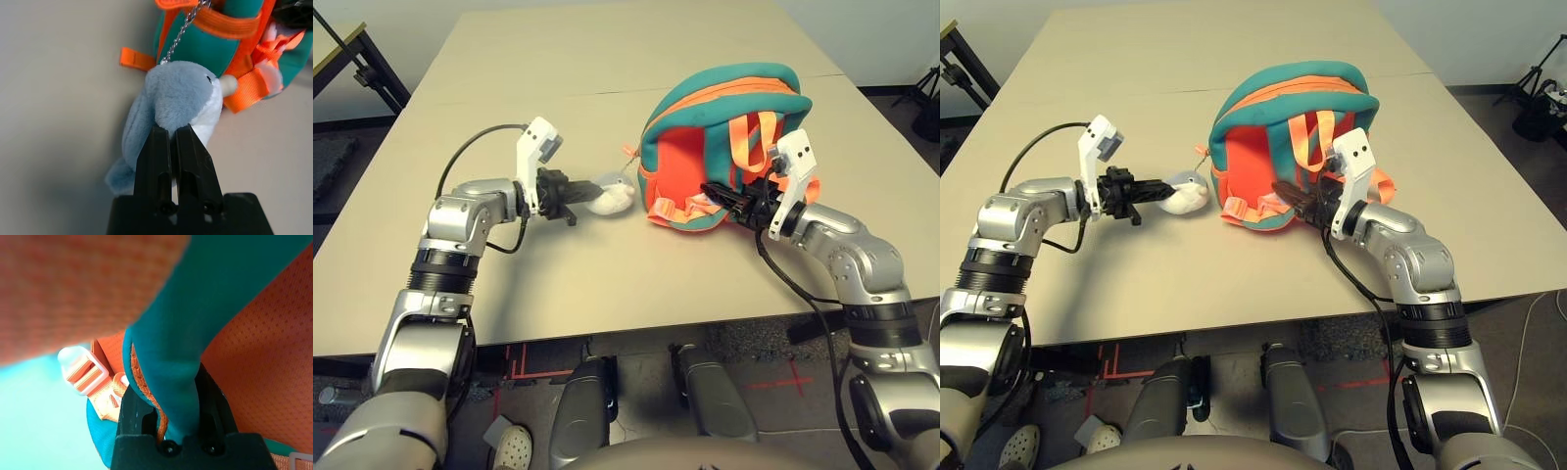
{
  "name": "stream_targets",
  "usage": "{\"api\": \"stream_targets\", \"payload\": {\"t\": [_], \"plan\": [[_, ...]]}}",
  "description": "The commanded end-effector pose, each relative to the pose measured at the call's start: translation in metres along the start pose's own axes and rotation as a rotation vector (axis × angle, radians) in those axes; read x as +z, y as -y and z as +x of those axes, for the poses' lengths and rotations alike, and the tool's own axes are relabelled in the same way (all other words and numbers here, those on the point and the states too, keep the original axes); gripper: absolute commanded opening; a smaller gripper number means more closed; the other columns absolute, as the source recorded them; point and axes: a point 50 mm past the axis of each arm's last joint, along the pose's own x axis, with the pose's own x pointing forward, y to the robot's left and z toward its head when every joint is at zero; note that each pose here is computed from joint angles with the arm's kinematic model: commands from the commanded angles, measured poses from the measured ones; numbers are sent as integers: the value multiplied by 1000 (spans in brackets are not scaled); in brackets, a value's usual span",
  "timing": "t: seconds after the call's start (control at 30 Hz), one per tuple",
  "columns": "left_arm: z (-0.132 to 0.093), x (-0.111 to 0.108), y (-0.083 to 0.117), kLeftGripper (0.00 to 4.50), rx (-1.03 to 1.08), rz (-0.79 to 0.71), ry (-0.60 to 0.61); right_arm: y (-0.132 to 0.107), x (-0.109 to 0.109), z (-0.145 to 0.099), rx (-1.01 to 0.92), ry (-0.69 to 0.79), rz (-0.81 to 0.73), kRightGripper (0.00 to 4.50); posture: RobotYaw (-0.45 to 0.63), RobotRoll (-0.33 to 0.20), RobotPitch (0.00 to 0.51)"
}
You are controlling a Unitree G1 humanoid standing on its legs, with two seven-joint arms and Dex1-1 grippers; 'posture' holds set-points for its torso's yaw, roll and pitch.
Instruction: Put the pencil case into the backpack and zip it.
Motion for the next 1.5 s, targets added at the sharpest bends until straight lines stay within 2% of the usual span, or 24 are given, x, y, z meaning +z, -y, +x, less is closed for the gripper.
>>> {"api": "stream_targets", "payload": {"t": [0.03, 0.57, 0.8, 0.87, 0.9, 1.2, 1.33, 1.5], "plan": [[9, -16, -2, 0, 16, -18, -83, 0, -15, 1, -12, -63, 25, 581, -149, 0, 144], [19, -17, -3, 0, 30, 28, -126, 1, -15, 2, -18, -59, 25, 581, -150, 0, 139], [20, 2, 1, 0, -8, -3, 26, 2, -14, 2, -22, -58, 16, 581, -149, 0, 136], [18, 8, 4, 549, -36, -9, 79, 2, -13, 1, -28, -54, 7, 581, -152, 0, 134], [18, 10, 5, 848, -43, -13, 96, 3, -12, 1, -30, -53, 4, 1311, -152, 0, 134], [15, 18, 12, 4377, -67, -33, 136, 5, 1, -11, -15, -30, 45, 4500, -146, 0, 136], [14, 16, 14, 4445, -65, -35, 133, 6, 8, -22, 5, -36, 71, 4500, -144, 0, 140], [11, 13, 13, 4445, -57, -40, 127, 13, 22, -48, 6, -44, 87, 4500, -147, 0, 146]]}}
